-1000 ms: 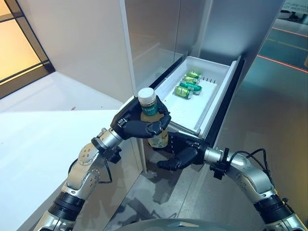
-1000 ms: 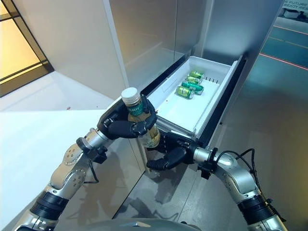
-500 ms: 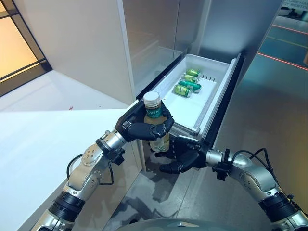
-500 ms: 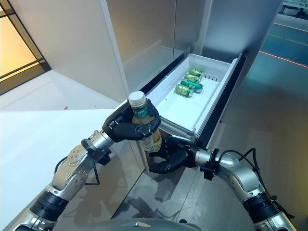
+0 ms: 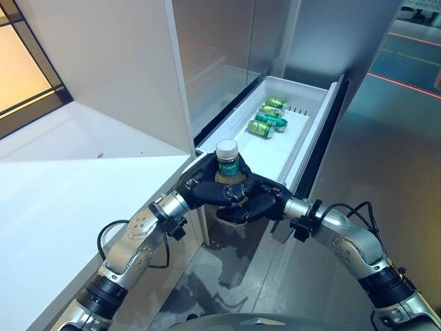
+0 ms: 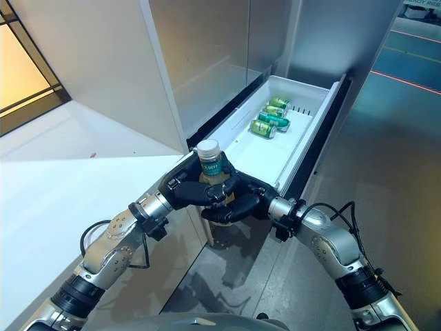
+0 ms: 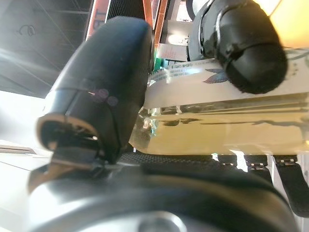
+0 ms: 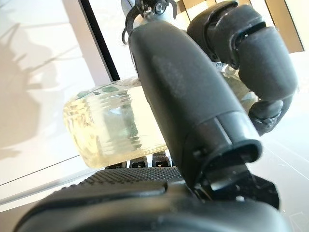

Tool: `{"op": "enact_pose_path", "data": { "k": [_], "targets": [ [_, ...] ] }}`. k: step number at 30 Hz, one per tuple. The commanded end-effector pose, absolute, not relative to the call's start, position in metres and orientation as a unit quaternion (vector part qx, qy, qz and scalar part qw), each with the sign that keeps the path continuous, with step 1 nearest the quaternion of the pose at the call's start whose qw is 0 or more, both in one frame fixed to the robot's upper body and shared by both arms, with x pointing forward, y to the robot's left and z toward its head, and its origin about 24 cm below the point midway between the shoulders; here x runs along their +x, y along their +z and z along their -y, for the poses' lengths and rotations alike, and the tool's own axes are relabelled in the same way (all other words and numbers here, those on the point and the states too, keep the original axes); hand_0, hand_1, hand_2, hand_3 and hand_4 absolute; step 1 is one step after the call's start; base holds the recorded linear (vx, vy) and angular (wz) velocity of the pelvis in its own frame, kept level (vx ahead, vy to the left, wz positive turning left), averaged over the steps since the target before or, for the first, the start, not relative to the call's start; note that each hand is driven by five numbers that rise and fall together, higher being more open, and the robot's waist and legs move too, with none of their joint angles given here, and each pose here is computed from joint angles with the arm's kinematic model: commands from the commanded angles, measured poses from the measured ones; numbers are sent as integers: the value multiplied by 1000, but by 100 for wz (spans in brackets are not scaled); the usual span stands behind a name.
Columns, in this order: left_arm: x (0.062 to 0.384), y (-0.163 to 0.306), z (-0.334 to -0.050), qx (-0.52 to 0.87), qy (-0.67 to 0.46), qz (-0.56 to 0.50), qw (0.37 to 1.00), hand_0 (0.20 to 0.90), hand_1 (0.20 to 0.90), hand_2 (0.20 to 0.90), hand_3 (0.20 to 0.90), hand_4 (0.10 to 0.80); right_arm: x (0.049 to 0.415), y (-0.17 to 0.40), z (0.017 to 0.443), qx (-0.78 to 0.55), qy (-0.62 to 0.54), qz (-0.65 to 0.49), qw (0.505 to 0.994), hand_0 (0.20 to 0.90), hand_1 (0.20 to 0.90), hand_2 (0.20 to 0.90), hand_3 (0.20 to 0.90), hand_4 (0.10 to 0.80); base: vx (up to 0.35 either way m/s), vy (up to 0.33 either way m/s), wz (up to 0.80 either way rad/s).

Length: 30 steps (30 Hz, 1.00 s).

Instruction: Put drinks into fridge and close the fridge

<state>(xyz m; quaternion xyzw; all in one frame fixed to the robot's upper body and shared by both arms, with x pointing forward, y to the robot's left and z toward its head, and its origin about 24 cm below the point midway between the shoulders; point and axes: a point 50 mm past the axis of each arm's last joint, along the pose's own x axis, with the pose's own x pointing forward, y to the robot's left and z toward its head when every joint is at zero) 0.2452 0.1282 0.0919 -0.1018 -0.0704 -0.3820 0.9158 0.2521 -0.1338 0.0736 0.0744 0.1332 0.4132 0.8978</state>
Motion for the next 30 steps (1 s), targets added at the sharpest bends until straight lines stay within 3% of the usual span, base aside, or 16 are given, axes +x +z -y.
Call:
{"op": "enact_pose_path", "data": {
  "k": [1, 11, 12, 13, 14, 21, 30],
  "targets": [
    [251, 174, -116, -107, -402, 307, 856, 300, 300, 300, 200, 100, 263, 131, 115, 75, 457, 1, 886, 900, 900, 900, 900, 800, 0, 0, 0],
    [250, 177, -117, -100, -401, 318, 854, 300, 300, 300, 200, 100, 257, 122, 114, 46, 500, -57, 863, 900, 900, 900, 900, 800, 0, 0, 0],
    [249, 178, -117, -102, -403, 322, 851, 300, 300, 300, 200, 100, 255, 118, 113, 53, 502, -74, 860, 596, 596, 596, 546, 446, 0, 0, 0],
    [249, 178, -117, -102, -404, 323, 850, 300, 300, 300, 200, 100, 255, 117, 113, 55, 504, -80, 858, 502, 502, 502, 436, 336, 0, 0, 0],
    [248, 179, -116, -102, -406, 330, 846, 300, 300, 300, 200, 100, 253, 111, 112, 60, 507, -97, 854, 300, 300, 300, 200, 100, 0, 0, 0],
    [240, 188, -112, -101, -433, 377, 812, 300, 300, 300, 200, 100, 251, 104, 109, 63, 513, -109, 849, 300, 300, 300, 200, 100, -1, 0, 0],
    [241, 193, -107, -97, -435, 389, 807, 312, 312, 312, 214, 114, 267, 140, 113, 80, 460, -4, 884, 300, 300, 300, 200, 100, -4, -1, -3]
  ]
}}
